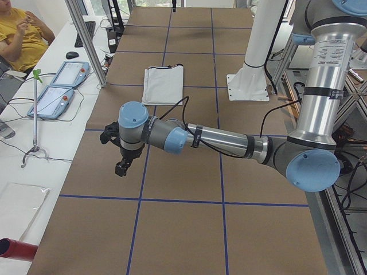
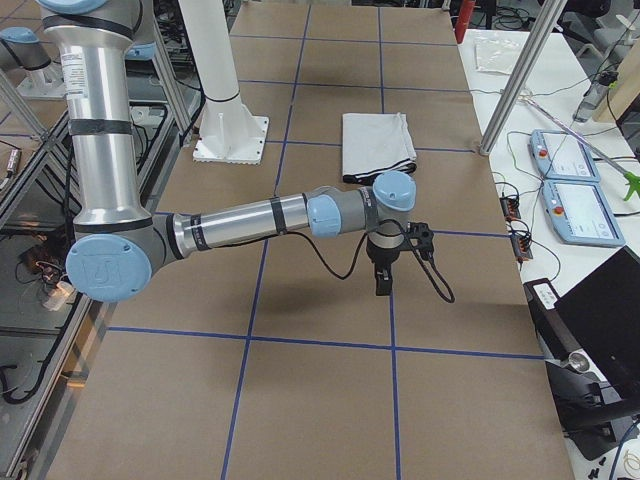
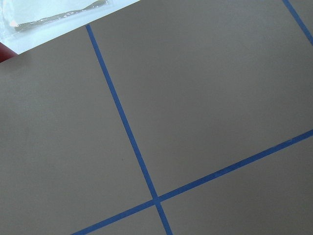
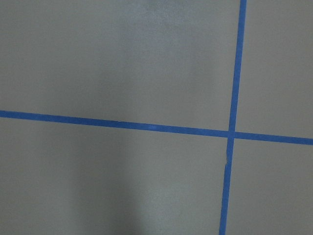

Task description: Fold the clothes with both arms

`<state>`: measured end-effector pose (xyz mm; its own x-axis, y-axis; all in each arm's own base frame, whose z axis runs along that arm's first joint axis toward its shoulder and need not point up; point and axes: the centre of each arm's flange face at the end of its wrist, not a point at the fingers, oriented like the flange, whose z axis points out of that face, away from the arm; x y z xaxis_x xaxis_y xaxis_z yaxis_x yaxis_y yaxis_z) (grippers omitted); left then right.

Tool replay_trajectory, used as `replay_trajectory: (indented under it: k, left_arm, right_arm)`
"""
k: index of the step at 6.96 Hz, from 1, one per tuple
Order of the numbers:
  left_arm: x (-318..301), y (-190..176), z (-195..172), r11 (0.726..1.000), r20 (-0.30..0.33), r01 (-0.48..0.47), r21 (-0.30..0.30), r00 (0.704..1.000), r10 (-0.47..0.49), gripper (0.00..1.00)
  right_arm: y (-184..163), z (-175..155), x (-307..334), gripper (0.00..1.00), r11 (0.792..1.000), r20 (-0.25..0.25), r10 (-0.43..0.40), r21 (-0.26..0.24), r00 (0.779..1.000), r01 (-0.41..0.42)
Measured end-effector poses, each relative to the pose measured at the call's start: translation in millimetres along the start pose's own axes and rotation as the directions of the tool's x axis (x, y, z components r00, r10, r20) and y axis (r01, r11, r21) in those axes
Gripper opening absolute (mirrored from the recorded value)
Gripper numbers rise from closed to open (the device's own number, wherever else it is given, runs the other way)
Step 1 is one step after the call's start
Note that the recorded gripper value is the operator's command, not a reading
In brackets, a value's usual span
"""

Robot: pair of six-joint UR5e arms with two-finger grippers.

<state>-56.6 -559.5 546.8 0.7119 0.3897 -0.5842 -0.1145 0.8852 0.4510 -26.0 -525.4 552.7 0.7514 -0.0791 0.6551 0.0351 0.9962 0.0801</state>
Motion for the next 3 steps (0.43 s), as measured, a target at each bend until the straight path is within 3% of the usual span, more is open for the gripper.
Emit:
replay_trajectory:
  k: [3]
  left_arm:
    - [-0.8,3.8,0.7,1.0,0.005,-0.002,-0.001,1.0,0.002,1.0]
  right_arm:
    - [3.1,4.1,3.3,1.0,1.0,0.009,0.012,-0.013,1.0,-0.012]
